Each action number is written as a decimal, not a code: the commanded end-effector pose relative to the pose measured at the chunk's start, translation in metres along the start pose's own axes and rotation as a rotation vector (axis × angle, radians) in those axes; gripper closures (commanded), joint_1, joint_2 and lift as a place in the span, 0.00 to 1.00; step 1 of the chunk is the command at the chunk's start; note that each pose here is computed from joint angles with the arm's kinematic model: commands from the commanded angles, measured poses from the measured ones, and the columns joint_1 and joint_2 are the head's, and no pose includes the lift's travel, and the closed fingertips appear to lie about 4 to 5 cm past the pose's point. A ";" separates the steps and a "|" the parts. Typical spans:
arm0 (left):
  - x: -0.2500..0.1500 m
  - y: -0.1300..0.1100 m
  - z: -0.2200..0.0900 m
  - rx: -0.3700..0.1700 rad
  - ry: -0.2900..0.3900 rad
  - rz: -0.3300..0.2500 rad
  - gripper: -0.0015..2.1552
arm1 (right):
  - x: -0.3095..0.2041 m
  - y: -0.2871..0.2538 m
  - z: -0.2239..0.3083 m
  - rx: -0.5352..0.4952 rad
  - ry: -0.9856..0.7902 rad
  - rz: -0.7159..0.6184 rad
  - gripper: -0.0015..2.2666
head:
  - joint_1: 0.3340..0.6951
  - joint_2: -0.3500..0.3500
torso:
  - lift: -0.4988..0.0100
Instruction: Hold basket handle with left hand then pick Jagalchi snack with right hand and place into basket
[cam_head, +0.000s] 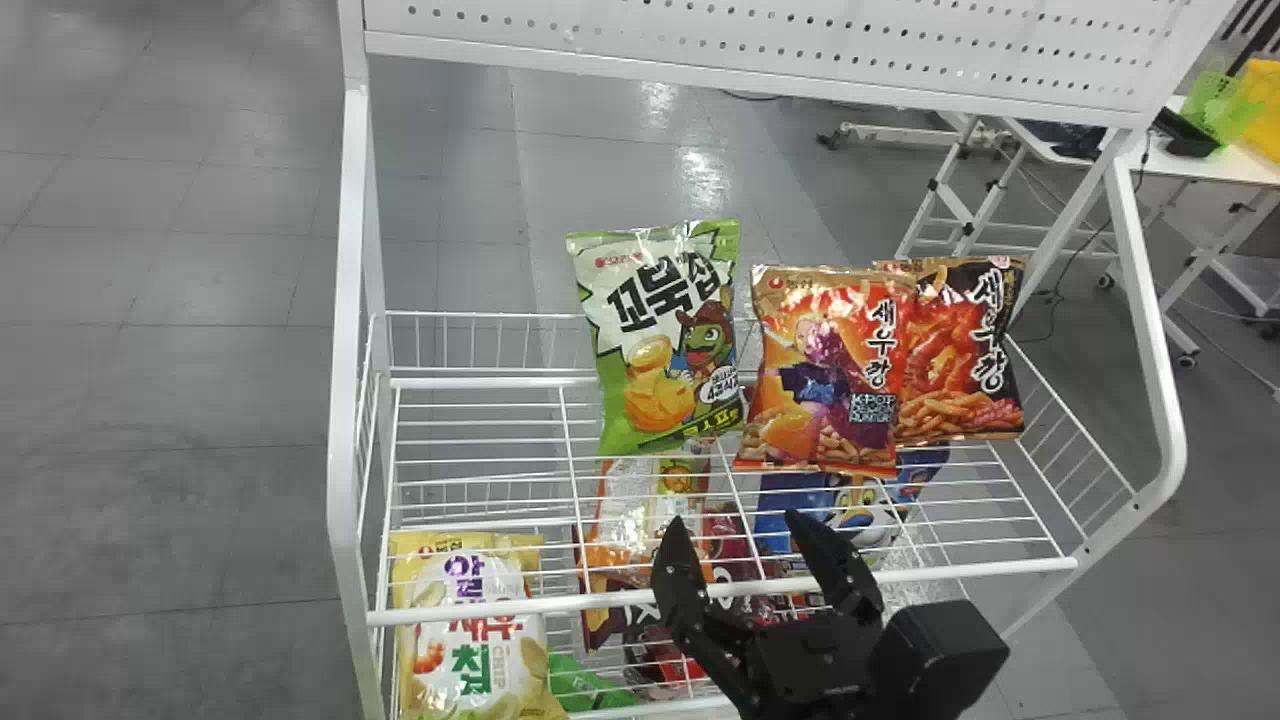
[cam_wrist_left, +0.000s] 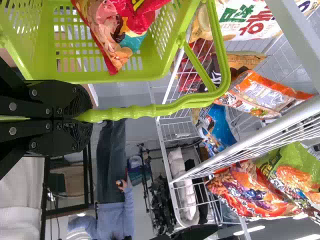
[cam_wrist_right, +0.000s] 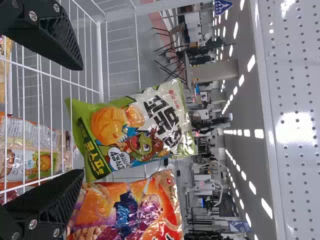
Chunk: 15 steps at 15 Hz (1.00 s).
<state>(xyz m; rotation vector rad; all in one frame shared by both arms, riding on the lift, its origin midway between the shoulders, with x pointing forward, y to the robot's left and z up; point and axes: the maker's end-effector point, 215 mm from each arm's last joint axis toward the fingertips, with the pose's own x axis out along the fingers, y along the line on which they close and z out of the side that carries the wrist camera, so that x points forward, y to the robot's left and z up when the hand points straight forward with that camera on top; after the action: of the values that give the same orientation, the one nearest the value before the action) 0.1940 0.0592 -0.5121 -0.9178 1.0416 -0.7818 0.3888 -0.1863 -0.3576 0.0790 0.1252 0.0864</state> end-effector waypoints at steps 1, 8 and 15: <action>-0.001 0.000 -0.002 0.000 0.001 0.004 0.87 | 0.000 0.001 0.001 -0.007 -0.003 0.001 0.03 | 1.00 0.14 | 0.96; -0.002 -0.002 -0.002 -0.014 -0.005 -0.006 0.87 | -0.002 0.001 0.002 -0.012 -0.004 0.004 0.03 | 1.00 0.13 | 0.96; -0.004 -0.003 -0.001 -0.025 -0.016 -0.023 0.87 | -0.003 0.005 0.002 -0.010 -0.004 0.009 0.03 | 1.00 0.14 | 0.96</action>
<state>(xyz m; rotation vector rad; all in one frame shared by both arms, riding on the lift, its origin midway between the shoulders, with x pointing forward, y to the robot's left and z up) 0.1916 0.0610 -0.5080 -0.9571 1.0308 -0.7821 0.3862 -0.1821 -0.3550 0.0699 0.1207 0.0943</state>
